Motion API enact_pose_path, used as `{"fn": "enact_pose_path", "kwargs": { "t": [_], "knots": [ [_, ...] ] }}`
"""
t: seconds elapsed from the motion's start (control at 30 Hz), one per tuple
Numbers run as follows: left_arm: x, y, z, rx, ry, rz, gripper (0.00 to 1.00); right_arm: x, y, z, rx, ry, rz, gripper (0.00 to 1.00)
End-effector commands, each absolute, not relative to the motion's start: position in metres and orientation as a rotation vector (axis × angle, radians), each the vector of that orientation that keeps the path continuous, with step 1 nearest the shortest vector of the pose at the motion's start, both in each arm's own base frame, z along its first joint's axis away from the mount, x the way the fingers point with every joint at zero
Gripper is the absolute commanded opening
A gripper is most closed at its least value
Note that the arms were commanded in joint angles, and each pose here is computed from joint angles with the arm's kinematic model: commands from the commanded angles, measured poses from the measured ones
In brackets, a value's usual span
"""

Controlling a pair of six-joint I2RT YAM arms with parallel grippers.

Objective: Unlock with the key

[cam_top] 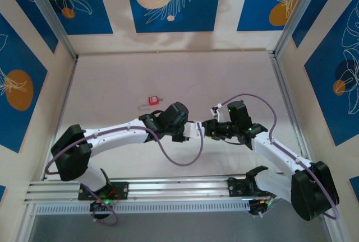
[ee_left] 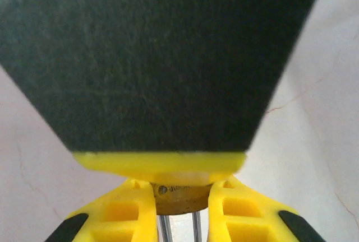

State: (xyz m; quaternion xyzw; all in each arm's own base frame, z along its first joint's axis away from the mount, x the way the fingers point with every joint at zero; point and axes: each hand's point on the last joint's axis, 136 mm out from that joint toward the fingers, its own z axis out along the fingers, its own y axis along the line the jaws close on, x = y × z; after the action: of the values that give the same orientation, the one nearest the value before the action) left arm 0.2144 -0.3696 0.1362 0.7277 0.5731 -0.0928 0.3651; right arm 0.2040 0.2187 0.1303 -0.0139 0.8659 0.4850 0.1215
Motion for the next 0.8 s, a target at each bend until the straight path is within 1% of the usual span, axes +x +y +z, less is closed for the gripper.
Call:
{"fn": "enact_pose_path", "kwargs": {
  "t": [0.0,0.27,0.43,0.63,0.77],
  "knots": [
    [0.211,-0.372,0.142,1.876,1.490,-0.296,0.00,0.210,0.226,0.142,-0.119,2.479,1.416,0.40],
    [0.206,-0.373,0.144,1.874,1.493,-0.339,0.00,0.216,0.230,0.140,-0.129,2.472,1.432,0.32],
    [0.206,-0.374,0.143,1.875,1.493,-0.340,0.00,0.214,0.238,0.141,-0.170,2.468,1.470,0.32],
    [0.208,-0.375,0.142,1.875,1.492,-0.338,0.01,0.210,0.243,0.142,-0.208,2.468,1.489,0.29],
    [0.211,-0.375,0.142,1.865,1.495,-0.334,0.01,0.208,0.245,0.141,-0.221,2.474,1.498,0.20]
  ]
}}
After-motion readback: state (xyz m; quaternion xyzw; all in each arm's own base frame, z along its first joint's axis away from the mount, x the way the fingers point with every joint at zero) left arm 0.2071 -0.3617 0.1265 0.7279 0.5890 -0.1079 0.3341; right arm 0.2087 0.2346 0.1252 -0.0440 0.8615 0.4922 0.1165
